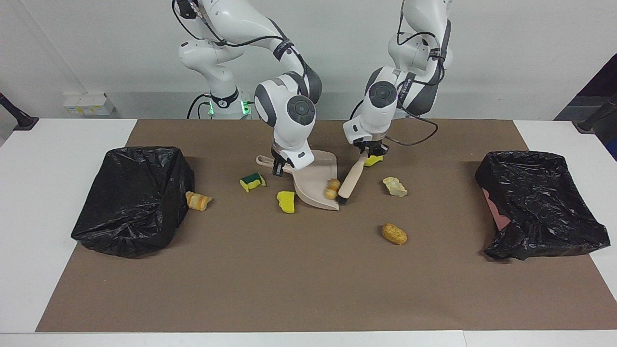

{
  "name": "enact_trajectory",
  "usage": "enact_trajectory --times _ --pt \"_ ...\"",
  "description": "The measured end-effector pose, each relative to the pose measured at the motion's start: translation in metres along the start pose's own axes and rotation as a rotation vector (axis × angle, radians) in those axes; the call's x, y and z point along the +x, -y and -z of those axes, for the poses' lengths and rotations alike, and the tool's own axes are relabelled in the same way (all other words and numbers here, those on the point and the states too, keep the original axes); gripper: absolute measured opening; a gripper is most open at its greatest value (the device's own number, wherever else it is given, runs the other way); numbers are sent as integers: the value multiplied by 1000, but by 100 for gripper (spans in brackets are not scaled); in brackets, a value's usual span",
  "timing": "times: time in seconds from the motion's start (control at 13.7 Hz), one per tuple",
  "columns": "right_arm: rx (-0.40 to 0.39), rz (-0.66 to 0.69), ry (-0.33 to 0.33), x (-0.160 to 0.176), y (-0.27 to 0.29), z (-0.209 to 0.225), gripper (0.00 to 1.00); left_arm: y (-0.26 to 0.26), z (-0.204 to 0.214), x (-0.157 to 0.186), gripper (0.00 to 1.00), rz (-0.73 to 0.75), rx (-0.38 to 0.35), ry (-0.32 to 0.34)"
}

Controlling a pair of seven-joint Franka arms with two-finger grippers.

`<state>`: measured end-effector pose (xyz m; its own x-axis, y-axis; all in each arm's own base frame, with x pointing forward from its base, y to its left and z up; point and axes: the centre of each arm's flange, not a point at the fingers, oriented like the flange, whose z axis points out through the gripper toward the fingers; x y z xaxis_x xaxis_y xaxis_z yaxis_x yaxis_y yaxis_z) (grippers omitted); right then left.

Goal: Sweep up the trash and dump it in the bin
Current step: 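Sweep bread pieces into the dustpan with the brush in the left gripper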

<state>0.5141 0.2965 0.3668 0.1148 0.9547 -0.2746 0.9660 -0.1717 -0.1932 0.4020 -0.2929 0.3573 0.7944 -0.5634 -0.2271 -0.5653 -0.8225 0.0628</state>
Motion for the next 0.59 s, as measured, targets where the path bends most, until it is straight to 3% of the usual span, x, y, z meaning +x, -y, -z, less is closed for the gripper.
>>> enact_trajectory --times 0.37,0.59 --pt "0 -4 0 0 0 -1 32 -10 33 3 26 34 -7 -22" --pt "0 -4 0 0 1 -1 32 67 73 15 26 146 -5 -87"
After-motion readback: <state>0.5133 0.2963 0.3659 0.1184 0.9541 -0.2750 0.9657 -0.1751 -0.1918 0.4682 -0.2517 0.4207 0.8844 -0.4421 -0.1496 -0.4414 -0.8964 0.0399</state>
